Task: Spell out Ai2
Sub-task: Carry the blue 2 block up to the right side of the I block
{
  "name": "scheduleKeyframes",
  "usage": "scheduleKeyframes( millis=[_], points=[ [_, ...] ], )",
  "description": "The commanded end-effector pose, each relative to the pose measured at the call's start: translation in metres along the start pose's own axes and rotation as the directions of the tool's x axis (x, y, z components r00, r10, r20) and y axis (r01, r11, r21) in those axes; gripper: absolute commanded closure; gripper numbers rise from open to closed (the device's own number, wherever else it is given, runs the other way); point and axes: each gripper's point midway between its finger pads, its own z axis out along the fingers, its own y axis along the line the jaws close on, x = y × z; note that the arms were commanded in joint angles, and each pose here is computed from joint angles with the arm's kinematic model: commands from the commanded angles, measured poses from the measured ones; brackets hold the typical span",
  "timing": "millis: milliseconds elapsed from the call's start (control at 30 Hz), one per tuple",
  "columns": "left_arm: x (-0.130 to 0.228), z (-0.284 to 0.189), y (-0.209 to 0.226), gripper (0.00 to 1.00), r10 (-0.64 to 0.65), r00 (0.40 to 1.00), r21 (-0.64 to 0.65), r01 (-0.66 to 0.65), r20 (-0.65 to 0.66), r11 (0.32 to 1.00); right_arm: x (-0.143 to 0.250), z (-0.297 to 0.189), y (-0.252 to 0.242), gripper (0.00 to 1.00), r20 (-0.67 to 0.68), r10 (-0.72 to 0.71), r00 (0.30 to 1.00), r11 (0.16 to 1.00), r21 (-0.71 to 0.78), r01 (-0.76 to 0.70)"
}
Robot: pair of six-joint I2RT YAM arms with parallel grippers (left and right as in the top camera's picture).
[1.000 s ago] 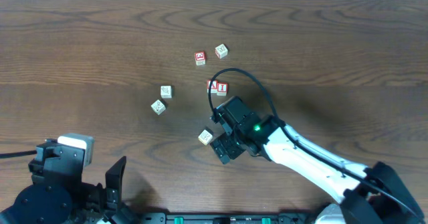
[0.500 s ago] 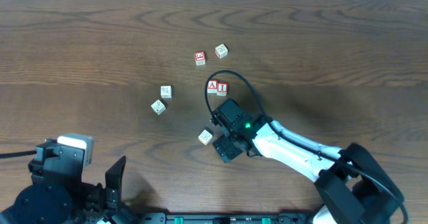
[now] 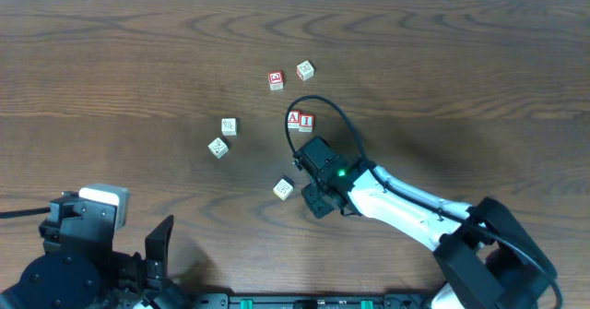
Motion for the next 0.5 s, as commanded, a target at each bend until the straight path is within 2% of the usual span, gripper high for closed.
scheduleKeyframes(
  millis=[0, 267, 467],
  points=[
    [-0.002, 0.002, 0.003, 0.05, -0.006, 1.000, -0.023, 0.006, 0.002, 1.000, 0.000, 0.001, -0.007, 0.69, 0.002, 0.028, 1.000, 0.999, 0.022, -0.028],
    [-0.002, 0.002, 0.003, 0.05, -0.006, 1.000, -0.025, 0.006, 0.003, 1.000, -0.010, -0.010, -0.016, 0.71, 0.008, 0.083, 0.997, 0.996, 0.044, -0.083],
    [-0.003, 0.002, 0.005, 0.05, -0.006, 1.000, -0.038, 0.007, 0.007, 0.999, -0.055, -0.050, -0.022, 0.71, 0.067, 0.086, 0.994, 0.995, 0.047, -0.089]
  ],
)
